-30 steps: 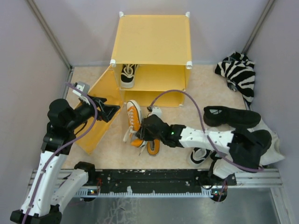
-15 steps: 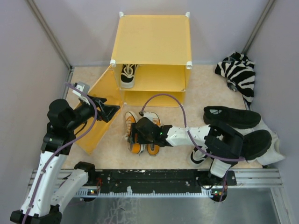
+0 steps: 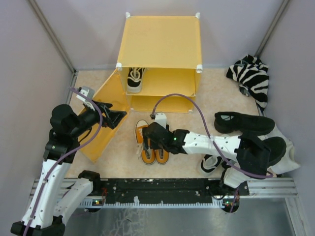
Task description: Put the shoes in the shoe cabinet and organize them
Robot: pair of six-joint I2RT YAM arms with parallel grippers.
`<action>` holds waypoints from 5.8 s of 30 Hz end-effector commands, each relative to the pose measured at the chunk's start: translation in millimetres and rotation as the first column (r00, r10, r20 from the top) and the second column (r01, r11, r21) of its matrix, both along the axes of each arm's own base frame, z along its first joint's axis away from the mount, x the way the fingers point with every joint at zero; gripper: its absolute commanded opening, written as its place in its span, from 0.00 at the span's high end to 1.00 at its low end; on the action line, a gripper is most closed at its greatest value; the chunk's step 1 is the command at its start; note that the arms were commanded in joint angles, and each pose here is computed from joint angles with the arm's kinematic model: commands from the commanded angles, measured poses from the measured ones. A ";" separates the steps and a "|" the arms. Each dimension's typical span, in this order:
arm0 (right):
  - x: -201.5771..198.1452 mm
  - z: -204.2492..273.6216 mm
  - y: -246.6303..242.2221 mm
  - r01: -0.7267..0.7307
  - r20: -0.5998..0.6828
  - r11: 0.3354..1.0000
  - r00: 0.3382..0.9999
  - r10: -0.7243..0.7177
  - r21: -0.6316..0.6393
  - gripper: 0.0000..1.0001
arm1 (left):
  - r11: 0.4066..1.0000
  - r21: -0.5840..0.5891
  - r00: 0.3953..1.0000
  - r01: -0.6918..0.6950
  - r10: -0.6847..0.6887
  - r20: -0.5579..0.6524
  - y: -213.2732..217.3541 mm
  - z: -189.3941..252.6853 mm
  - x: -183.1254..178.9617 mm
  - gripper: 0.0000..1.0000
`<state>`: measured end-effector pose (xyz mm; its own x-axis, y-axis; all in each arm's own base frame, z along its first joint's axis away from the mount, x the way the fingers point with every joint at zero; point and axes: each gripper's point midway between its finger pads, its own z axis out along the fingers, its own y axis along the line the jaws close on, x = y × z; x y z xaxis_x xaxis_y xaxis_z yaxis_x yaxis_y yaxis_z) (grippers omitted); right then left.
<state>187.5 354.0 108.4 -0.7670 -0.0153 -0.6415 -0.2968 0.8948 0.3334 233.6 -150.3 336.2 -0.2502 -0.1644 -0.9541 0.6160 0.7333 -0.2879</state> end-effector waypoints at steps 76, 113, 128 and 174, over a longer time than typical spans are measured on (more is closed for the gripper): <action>153.0 233.9 -77.2 0.226 0.474 0.970 0.848 -0.239 0.084 1.00 | 1.000 0.017 0.998 -0.024 0.023 0.054 6.9 10.7 -9.2 0.01; 302.6 209.6 -124.7 0.408 0.600 0.913 0.730 -0.326 0.000 0.93 | 0.999 0.037 0.999 -0.035 0.034 0.036 7.9 2.9 -2.6 0.01; 272.0 217.6 -128.8 0.367 0.558 0.927 0.754 -0.345 0.077 0.31 | 0.999 0.038 0.999 -0.035 0.034 0.030 7.7 2.4 -1.7 0.01; 241.4 136.1 -161.5 0.321 0.628 0.938 0.759 -0.173 -0.131 0.90 | 0.997 0.058 0.999 -0.047 0.048 -0.014 7.8 -15.1 7.5 0.01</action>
